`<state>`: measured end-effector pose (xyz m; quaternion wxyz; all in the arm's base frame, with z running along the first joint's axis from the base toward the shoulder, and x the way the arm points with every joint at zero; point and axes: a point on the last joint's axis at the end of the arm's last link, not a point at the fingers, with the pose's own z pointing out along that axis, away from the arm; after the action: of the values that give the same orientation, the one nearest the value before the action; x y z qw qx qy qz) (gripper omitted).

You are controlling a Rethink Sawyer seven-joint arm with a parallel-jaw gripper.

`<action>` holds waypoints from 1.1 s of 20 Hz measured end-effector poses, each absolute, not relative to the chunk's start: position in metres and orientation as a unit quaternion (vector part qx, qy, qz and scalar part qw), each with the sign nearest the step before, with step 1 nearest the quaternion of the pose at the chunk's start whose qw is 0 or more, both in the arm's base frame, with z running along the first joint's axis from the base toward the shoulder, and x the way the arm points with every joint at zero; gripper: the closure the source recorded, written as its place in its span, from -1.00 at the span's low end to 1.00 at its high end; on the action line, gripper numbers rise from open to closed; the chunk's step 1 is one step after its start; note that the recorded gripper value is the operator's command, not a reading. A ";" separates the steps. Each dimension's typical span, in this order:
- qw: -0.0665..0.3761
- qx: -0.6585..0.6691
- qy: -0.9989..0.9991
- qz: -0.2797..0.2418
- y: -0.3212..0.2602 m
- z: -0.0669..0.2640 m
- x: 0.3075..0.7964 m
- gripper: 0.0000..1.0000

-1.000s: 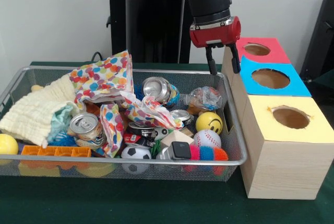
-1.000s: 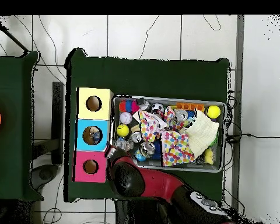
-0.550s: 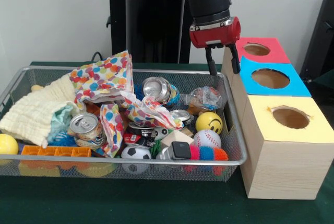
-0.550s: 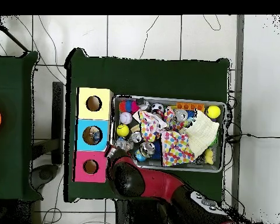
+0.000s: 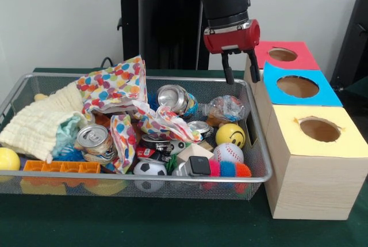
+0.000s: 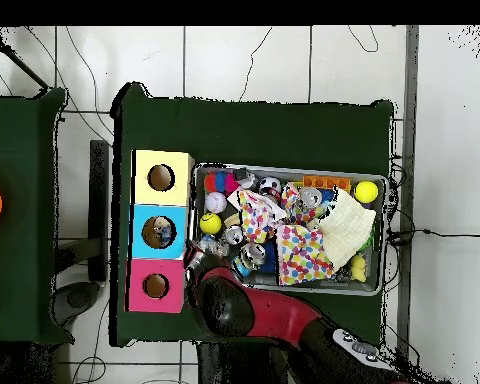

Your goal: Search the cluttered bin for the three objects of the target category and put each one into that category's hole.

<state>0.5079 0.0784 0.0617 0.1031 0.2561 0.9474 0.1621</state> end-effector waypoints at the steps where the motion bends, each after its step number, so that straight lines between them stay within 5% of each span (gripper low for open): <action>1: 0.104 0.258 0.947 0.162 0.076 0.062 0.509 -1.00; 22: 0.100 0.258 0.946 0.169 0.066 0.047 0.508 -1.00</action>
<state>0.5079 0.0658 0.0466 0.0997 0.2577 0.9461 0.1690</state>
